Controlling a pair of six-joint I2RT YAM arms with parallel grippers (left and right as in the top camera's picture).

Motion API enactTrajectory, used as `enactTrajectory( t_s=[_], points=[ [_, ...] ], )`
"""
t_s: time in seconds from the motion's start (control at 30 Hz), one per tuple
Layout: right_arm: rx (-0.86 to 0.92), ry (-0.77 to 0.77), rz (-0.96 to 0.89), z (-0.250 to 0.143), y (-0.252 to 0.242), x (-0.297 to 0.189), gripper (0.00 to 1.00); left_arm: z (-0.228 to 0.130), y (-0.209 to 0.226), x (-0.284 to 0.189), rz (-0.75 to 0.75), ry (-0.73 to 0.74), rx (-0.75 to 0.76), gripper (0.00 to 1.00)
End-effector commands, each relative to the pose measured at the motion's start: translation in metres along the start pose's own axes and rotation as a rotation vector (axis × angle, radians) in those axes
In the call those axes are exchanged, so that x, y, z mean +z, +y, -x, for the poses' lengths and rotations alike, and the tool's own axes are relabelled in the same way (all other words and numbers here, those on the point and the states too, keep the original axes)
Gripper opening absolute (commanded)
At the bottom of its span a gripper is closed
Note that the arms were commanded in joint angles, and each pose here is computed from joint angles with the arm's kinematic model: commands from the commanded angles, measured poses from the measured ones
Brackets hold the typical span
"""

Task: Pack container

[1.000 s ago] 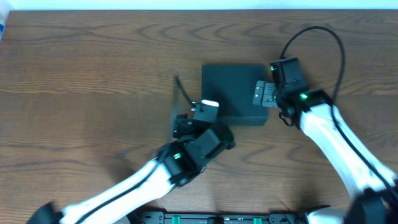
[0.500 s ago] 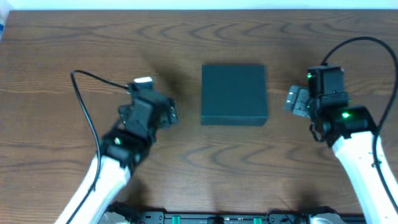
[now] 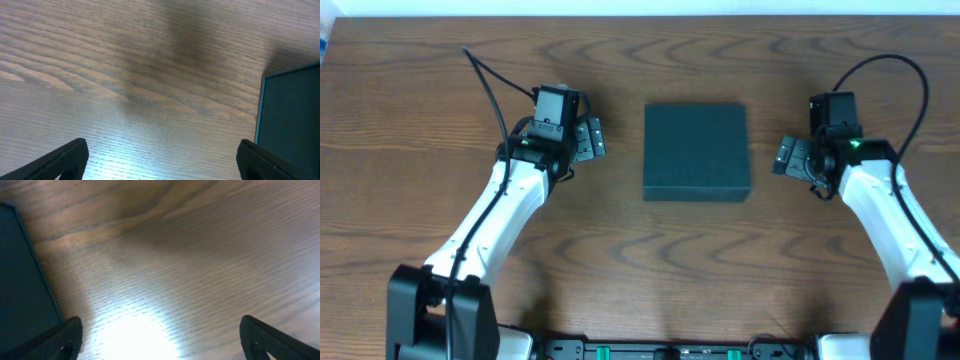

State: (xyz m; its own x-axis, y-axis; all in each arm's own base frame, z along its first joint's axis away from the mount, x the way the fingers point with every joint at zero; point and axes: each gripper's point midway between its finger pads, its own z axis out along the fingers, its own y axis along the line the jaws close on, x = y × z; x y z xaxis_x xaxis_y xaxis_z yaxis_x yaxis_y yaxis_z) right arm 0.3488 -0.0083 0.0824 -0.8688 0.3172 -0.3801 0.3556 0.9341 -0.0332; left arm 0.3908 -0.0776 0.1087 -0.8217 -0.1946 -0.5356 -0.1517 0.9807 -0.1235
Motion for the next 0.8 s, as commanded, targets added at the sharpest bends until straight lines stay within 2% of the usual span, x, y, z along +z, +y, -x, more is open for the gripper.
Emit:
enactTrajectory(
  t_s=[0.0,0.37,0.77],
  points=[
    [-0.028,0.019,0.022,-0.004,0.011,0.008,0.99,0.006,-0.002,0.002,-0.006,-0.008,0.022,0.96],
    [-0.119,0.008,0.124,-0.008,0.059,0.023,0.99,0.007,-0.003,0.004,-0.008,-0.011,0.021,0.96],
    [-0.165,-0.002,0.209,-0.010,0.089,0.030,0.99,0.006,-0.003,0.004,-0.006,-0.008,0.022,0.96]
  ],
)
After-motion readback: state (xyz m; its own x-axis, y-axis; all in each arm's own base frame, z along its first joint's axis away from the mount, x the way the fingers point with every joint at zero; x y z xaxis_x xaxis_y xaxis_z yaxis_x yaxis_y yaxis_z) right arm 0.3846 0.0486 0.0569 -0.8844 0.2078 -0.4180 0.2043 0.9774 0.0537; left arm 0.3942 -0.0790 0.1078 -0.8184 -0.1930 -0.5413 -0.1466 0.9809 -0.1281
